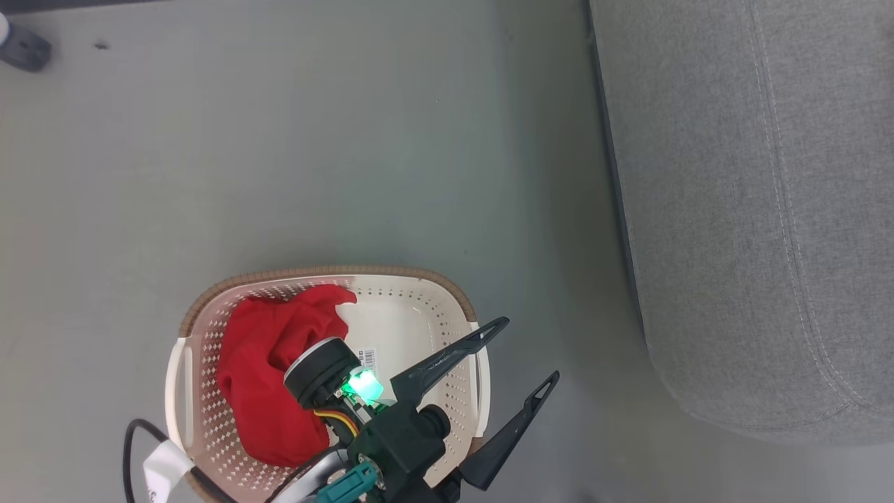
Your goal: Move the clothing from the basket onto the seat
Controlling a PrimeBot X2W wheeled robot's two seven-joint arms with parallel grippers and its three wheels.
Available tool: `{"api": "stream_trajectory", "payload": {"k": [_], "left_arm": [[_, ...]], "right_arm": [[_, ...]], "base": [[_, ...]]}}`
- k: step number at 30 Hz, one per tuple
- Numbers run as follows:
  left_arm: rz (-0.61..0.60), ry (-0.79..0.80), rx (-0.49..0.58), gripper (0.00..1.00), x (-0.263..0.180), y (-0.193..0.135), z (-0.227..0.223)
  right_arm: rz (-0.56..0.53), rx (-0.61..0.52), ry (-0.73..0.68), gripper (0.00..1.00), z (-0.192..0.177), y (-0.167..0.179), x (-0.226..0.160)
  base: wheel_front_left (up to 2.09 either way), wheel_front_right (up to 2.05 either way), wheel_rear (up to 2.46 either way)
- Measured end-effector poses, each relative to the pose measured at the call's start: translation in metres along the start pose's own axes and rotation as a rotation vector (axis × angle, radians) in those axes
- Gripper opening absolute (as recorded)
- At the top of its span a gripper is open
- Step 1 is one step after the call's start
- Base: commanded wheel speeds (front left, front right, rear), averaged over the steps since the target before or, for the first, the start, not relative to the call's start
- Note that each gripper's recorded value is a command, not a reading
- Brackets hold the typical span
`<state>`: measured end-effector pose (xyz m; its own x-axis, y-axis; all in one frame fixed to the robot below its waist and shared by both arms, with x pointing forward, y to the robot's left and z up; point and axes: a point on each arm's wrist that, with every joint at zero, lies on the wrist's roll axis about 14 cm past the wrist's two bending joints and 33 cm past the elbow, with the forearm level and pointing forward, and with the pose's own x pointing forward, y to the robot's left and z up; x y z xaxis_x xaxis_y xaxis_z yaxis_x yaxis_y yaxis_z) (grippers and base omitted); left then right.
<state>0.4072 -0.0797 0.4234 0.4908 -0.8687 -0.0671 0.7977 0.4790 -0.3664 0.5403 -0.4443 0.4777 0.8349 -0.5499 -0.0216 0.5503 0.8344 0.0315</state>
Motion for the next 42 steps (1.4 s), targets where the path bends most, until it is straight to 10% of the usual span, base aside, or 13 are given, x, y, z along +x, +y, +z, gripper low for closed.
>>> {"api": "stream_trajectory", "payload": {"k": [21, 42], "left_arm": [[0.074, -0.078, 0.066, 1.0, -0.011, -0.016, 0.036], [0.268, -0.15, 0.092, 1.0, -0.062, -0.028, 0.061]], "right_arm": [[0.132, 0.084, 0.199, 1.0, -0.056, 0.036, -0.086], [0.343, 0.154, 0.165, 1.0, -0.032, 0.084, -0.169]], "base": [[0.0, 0.0, 0.0], [0.0, 0.0, 0.0]]}}
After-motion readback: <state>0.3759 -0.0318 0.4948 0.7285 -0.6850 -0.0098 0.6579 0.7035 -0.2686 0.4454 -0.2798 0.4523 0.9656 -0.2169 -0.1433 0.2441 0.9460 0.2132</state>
